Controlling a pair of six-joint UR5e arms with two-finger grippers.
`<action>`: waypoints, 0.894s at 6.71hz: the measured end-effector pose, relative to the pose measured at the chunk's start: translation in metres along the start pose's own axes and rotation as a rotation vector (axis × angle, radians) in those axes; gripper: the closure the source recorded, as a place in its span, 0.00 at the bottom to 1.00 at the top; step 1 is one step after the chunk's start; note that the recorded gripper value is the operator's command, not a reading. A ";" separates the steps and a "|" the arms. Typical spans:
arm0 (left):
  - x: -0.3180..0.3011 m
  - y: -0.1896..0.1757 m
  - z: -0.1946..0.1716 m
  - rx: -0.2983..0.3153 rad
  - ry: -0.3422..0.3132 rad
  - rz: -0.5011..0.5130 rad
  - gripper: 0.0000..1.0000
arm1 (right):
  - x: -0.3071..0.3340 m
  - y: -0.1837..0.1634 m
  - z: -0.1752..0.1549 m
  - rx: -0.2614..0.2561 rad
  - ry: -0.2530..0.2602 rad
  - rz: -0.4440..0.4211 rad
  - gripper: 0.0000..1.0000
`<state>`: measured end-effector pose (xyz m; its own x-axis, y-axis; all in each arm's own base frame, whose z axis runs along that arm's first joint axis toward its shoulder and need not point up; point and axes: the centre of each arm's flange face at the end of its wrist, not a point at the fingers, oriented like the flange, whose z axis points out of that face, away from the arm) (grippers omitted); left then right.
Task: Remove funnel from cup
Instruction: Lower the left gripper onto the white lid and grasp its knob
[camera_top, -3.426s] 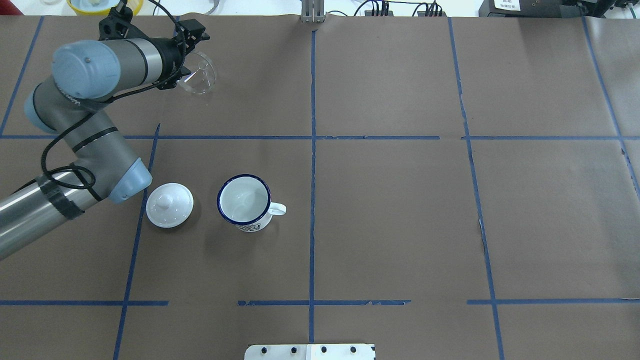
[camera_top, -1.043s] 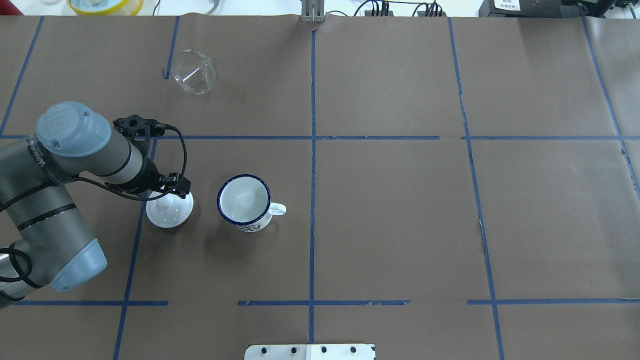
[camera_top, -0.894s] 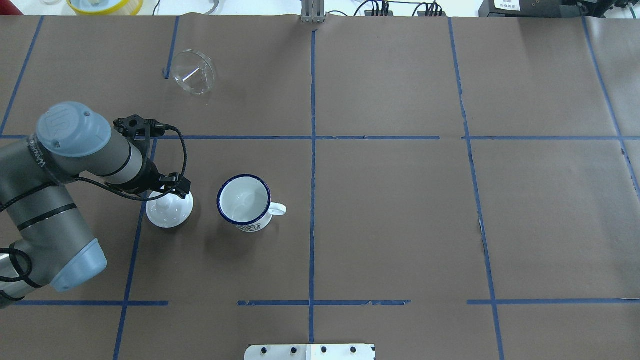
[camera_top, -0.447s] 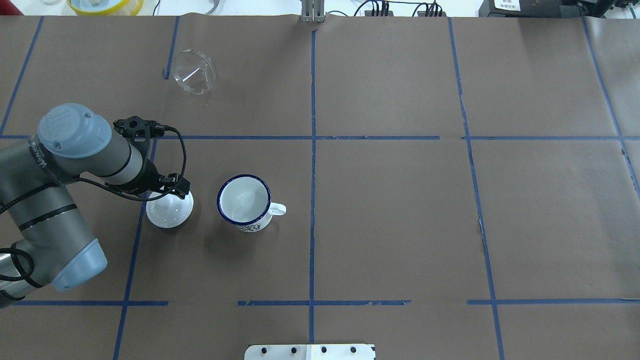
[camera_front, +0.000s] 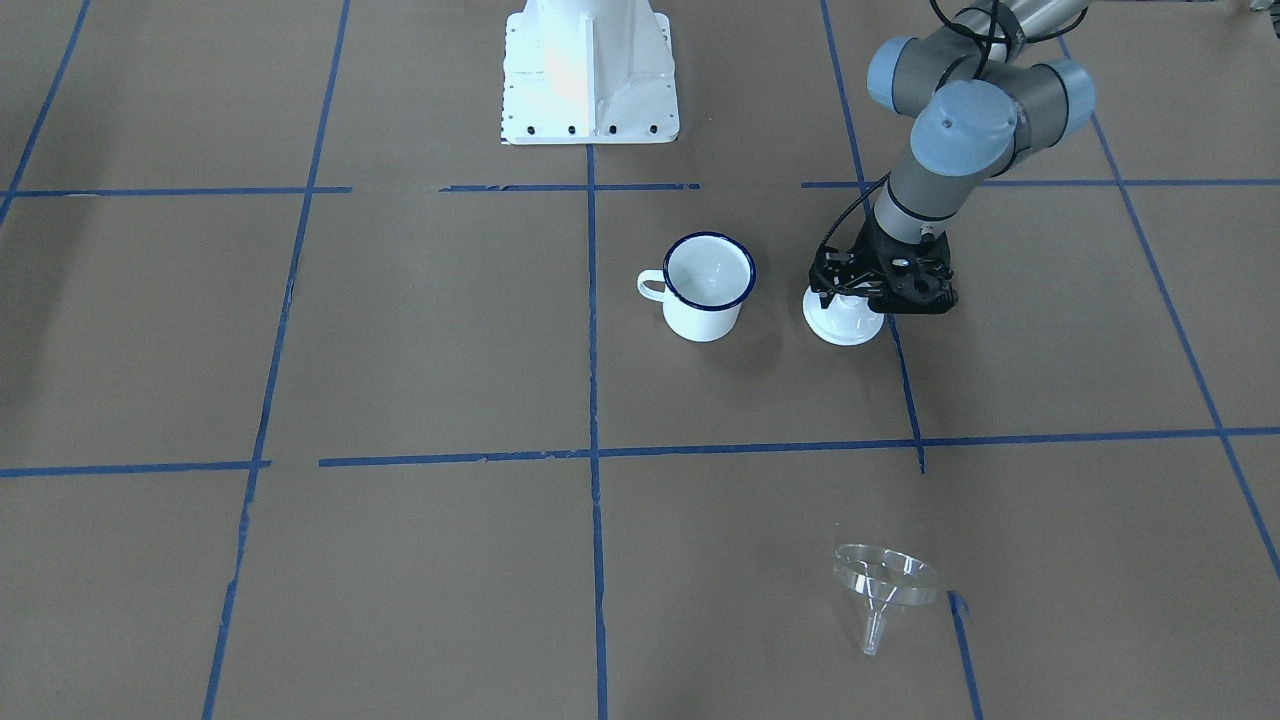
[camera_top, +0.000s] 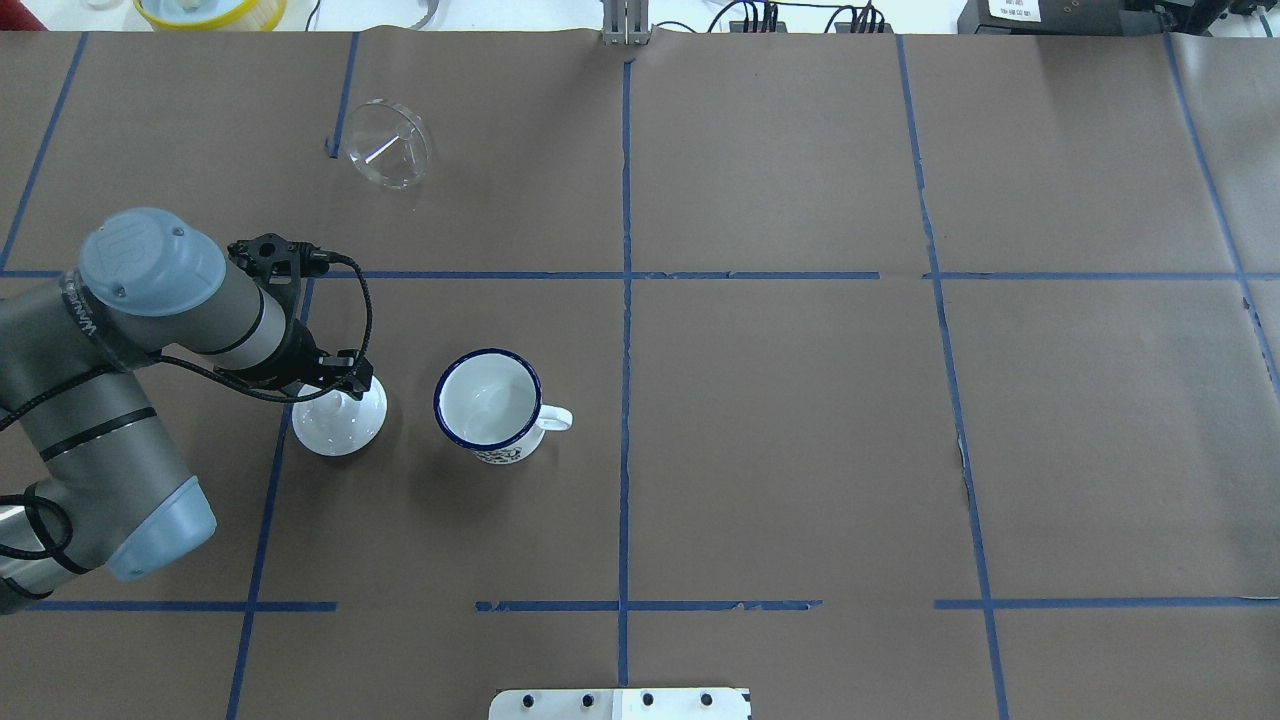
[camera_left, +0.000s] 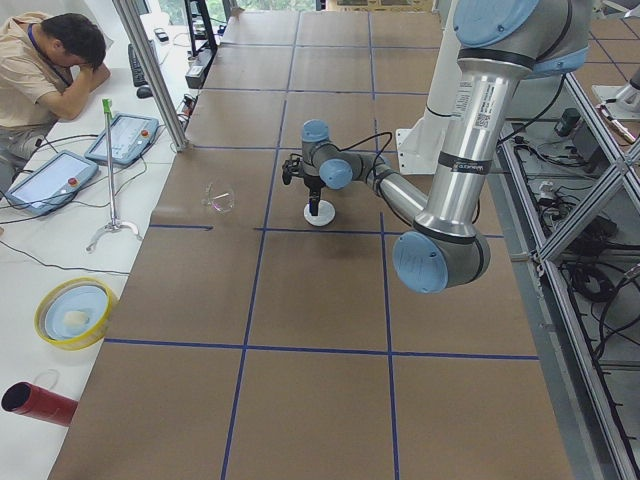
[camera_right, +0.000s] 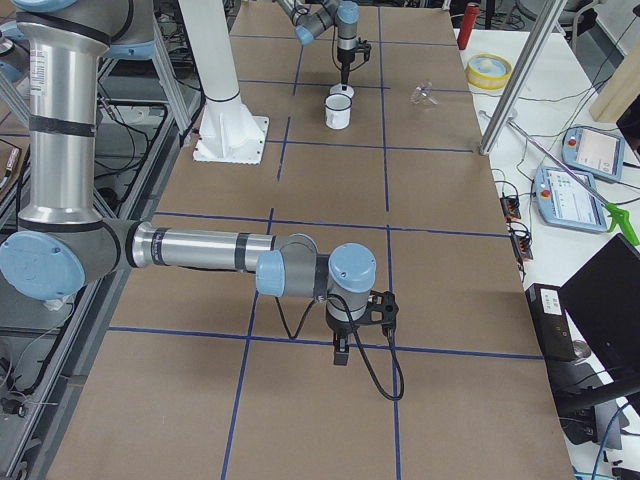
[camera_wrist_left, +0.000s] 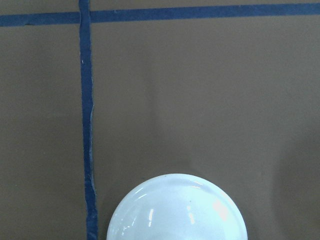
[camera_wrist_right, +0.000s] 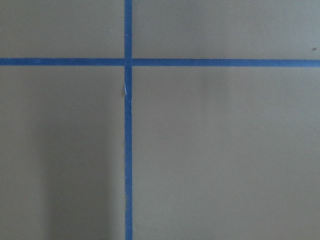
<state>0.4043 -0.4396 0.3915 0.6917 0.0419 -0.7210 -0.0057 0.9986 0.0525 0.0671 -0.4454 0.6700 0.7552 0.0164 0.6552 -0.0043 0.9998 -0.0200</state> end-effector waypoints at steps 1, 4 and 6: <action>0.001 0.000 -0.001 0.002 0.002 0.002 1.00 | 0.000 0.000 0.000 0.000 0.000 0.000 0.00; 0.001 0.001 -0.006 0.007 0.006 0.001 1.00 | 0.000 0.000 0.000 0.000 0.000 0.000 0.00; 0.005 0.001 -0.017 0.018 0.020 0.006 1.00 | 0.000 0.000 0.000 0.000 0.000 0.000 0.00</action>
<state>0.3955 -0.4381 0.3757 0.6768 0.0483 -0.7346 0.0033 0.9976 0.0687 0.0672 -0.4454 0.6700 0.7553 0.0164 0.6552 -0.0043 0.9998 -0.0200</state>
